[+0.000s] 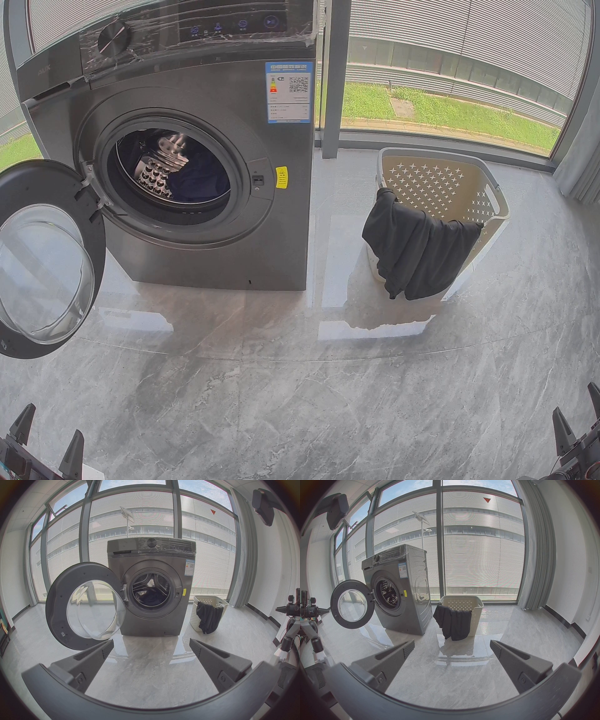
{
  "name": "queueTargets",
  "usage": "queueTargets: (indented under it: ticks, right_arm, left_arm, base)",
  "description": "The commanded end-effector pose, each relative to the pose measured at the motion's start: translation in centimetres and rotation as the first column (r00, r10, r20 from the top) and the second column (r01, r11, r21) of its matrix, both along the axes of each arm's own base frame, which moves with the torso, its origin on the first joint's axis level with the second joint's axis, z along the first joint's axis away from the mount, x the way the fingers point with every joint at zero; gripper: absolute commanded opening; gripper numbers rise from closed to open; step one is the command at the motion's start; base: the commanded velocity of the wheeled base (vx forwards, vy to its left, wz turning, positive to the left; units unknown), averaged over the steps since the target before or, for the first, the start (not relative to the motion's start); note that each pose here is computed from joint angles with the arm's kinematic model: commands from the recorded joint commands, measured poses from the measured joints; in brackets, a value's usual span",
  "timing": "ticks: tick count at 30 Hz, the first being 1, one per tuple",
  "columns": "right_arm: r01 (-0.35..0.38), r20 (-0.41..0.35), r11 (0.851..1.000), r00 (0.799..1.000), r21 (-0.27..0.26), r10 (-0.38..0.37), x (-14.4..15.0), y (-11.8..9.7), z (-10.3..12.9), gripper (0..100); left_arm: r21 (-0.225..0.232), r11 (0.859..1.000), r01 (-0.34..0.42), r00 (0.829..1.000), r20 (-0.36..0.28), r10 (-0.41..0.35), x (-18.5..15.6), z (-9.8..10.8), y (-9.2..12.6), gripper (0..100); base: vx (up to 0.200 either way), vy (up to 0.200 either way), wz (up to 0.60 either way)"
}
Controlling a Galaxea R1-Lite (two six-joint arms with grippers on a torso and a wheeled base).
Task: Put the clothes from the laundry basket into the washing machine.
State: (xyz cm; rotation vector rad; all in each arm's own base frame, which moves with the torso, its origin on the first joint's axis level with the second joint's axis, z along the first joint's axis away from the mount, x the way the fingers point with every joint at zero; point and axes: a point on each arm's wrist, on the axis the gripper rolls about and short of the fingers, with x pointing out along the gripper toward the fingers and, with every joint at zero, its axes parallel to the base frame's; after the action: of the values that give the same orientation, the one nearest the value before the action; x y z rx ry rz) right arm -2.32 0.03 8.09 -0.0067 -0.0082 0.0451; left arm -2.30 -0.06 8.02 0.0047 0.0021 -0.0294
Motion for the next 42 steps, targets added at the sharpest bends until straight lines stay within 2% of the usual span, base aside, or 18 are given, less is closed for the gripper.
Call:
queueTargets:
  ticks: [1,13,21,25,34,42]
  right_arm:
    - [-0.001,-0.005,1.000,1.000,0.000,0.001,0.04,0.00,-0.51,100]
    - [-0.001,-0.005,1.000,1.000,0.000,0.001,0.04,0.00,-0.51,100]
    - [-0.001,-0.005,1.000,1.000,0.000,0.001,0.04,0.00,-0.51,100]
    - [-0.001,-0.005,1.000,1.000,0.000,0.001,0.04,0.00,-0.51,100]
    - [-0.001,-0.005,1.000,1.000,0.000,0.001,0.04,0.00,-0.51,100]
    - [-0.001,-0.005,1.000,1.000,0.000,0.001,0.04,0.00,-0.51,100]
  left_arm:
    - [-0.005,1.000,0.001,1.000,-0.001,-0.001,0.01,-0.48,0.00,100]
    - [-0.009,1.000,-0.003,1.000,-0.001,0.003,0.01,-0.48,0.01,100]
    - [0.000,1.000,-0.003,1.000,-0.001,0.003,0.01,-0.48,0.00,100]
    - [-0.003,1.000,-0.005,1.000,-0.003,0.005,0.02,-0.52,0.01,100]
    - [-0.003,1.000,0.000,1.000,-0.003,0.000,0.02,-0.52,0.00,100]
    - [-0.006,1.000,0.003,1.000,-0.001,-0.003,0.01,-0.48,-0.01,100]
  base:
    - [0.000,-0.200,0.00]
    - [0.000,-0.200,0.00]
    - [0.000,0.000,0.00]
    - [0.200,-0.200,0.00]
    - [0.000,-0.200,0.00]
    - [0.050,0.000,0.00]
